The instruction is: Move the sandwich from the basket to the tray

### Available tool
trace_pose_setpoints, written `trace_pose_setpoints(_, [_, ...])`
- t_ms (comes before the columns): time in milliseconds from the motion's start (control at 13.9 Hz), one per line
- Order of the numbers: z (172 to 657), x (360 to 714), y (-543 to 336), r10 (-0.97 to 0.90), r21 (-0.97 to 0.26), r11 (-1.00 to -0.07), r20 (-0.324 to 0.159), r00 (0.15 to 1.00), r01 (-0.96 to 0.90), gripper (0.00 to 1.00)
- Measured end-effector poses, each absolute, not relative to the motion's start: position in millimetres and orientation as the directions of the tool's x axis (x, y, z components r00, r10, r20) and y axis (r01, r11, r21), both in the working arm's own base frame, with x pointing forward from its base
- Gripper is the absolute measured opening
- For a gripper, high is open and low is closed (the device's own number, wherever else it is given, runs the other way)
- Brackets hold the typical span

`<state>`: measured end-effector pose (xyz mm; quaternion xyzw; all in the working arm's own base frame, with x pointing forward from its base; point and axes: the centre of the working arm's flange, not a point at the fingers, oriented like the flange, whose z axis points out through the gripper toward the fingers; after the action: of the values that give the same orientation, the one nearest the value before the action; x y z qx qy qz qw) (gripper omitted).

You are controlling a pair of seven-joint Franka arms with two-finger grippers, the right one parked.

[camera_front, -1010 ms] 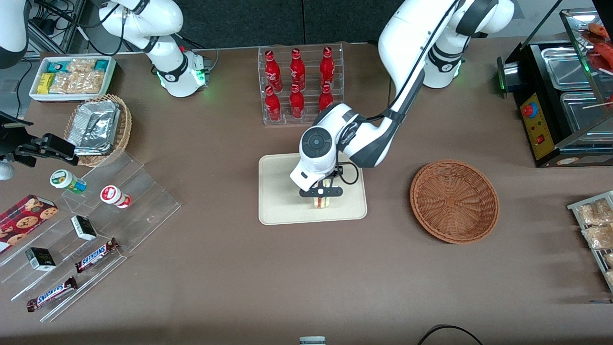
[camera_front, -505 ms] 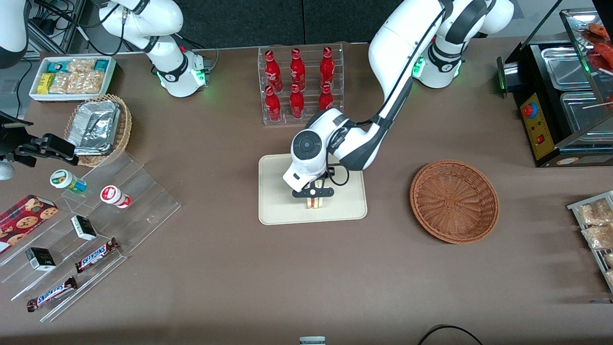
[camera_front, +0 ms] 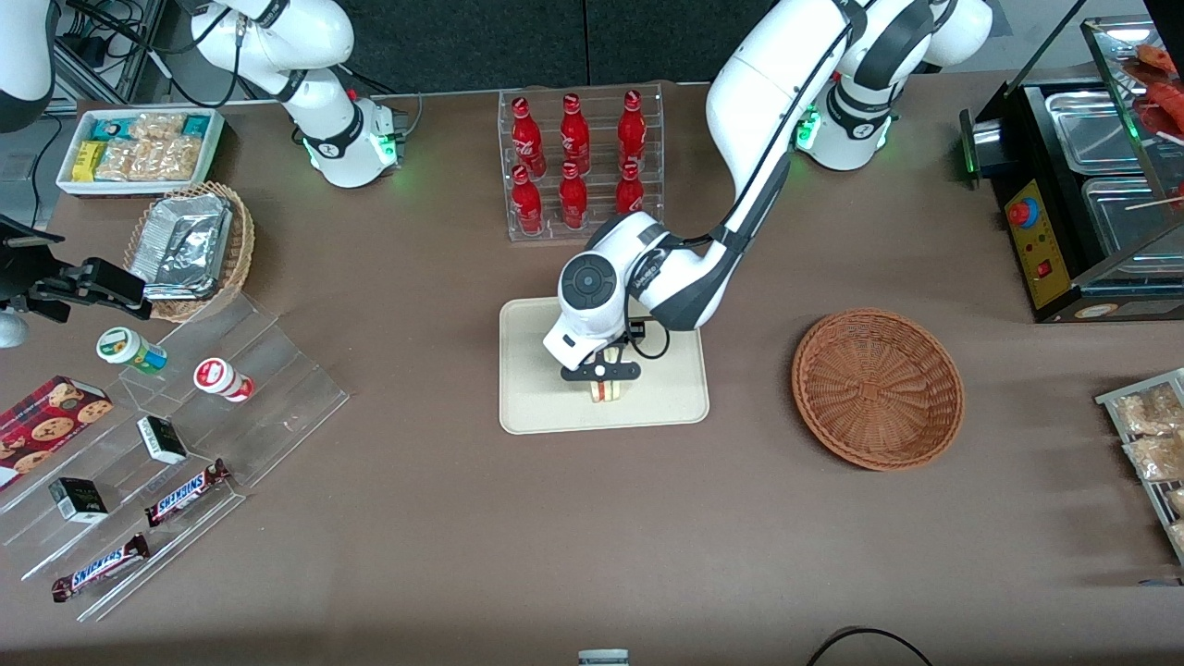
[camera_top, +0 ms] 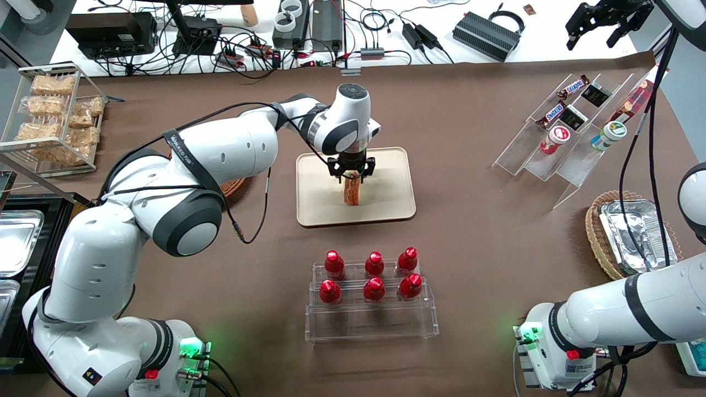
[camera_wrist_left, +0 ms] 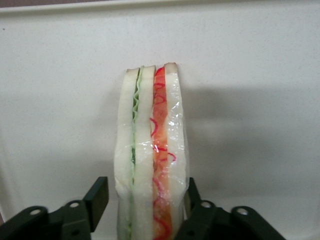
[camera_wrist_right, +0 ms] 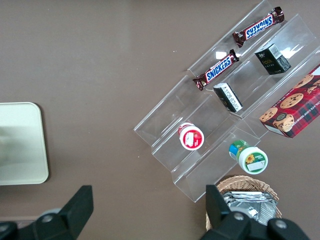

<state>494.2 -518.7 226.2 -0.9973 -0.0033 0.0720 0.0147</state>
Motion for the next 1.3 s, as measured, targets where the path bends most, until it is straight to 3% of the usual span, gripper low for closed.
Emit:
trace_pose_setpoints(144, [232,498,-521,0.008,-0.017,-1.0,-0.131,0.991,0.006,0.96])
trace_pose_setpoints(216, [237,500,-523,0.008,-0.009,-1.0,-0.123,0.992,0.006,1.0])
trace_pose_setpoints(722, [280,526,-513,-0.124,0.026,-0.992,-0.056,0.991,-0.123,1.0])
trace_pose_setpoints(866, [293,544,-492,-0.169,0.01,-0.986,-0.045,0.985,-0.169,1.0])
trace_pose_setpoints(1082, [314,575,-439,-0.108,-0.045,-0.993,-0.078,0.991,-0.112,1.0])
trace_pose_setpoints(1299, [348,620,-368,-0.053,-0.025,-0.998,-0.055,0.997,-0.055,1.0])
